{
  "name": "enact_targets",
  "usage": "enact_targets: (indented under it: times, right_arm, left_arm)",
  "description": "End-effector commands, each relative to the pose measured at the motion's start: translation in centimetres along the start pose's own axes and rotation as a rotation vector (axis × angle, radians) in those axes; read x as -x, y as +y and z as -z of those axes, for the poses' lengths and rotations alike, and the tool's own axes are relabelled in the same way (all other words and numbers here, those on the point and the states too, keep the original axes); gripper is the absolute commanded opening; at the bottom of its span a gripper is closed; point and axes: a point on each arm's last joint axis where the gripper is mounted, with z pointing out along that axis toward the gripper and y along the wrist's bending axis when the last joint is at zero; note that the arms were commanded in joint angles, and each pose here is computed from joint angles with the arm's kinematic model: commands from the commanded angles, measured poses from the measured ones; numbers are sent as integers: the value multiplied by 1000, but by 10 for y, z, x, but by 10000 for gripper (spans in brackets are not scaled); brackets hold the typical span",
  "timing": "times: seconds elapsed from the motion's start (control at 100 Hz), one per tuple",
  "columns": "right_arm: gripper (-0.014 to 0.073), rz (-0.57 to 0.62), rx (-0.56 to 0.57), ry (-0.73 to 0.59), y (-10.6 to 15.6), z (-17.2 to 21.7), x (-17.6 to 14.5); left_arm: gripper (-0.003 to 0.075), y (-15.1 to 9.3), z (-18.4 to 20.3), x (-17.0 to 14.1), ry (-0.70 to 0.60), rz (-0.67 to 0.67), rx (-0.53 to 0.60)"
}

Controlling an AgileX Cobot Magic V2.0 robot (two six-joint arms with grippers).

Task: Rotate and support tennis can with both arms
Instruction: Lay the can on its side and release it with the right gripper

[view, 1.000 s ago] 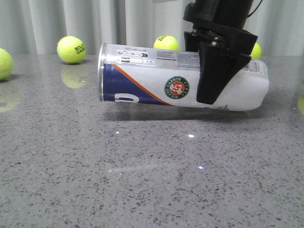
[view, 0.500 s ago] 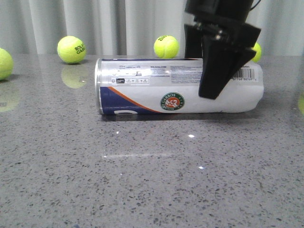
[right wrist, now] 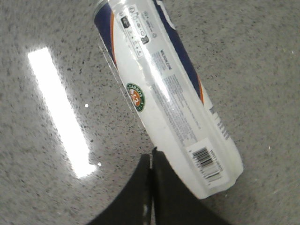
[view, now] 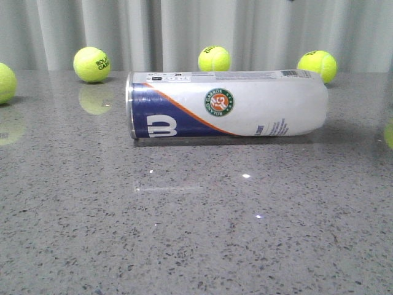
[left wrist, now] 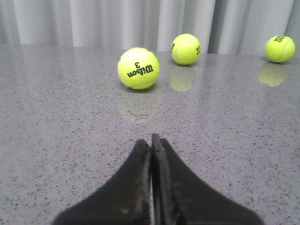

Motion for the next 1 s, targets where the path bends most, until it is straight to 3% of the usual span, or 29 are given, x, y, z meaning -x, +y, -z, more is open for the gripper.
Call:
enact_targets:
  times: [0.0,0.05,0.12,0.26,0.44,0.7,0.99]
  right_arm:
    - [-57,-222,-66,-130,1,33,2]
    - [-57,-417,-84,-159,0,39,-5]
    - [-57,-601,-133,-206,0,46,-18]
    - [-57,-768,-279,-355,5,55,-48]
    - [-57,-681,-406,-526,29,57,-91]
    - [-57,-569,-478,-816,75,60,-150]
    - [-57,-547,-505,-927,115,57,-206]
  left_arm:
    - [-21,1,0,-7,-72,8,6]
    - [-21,1,0,-7,-72,8,6]
    - [-21,1,0,-7,-72,8,6]
    - [-21,1,0,-7,-72,8,6]
    - [-21,1,0,-7,-74,8,6]
    - [-21,1,1,-2,-130,8,7]
    - [-21,-1,10,33,-249,40,-2]
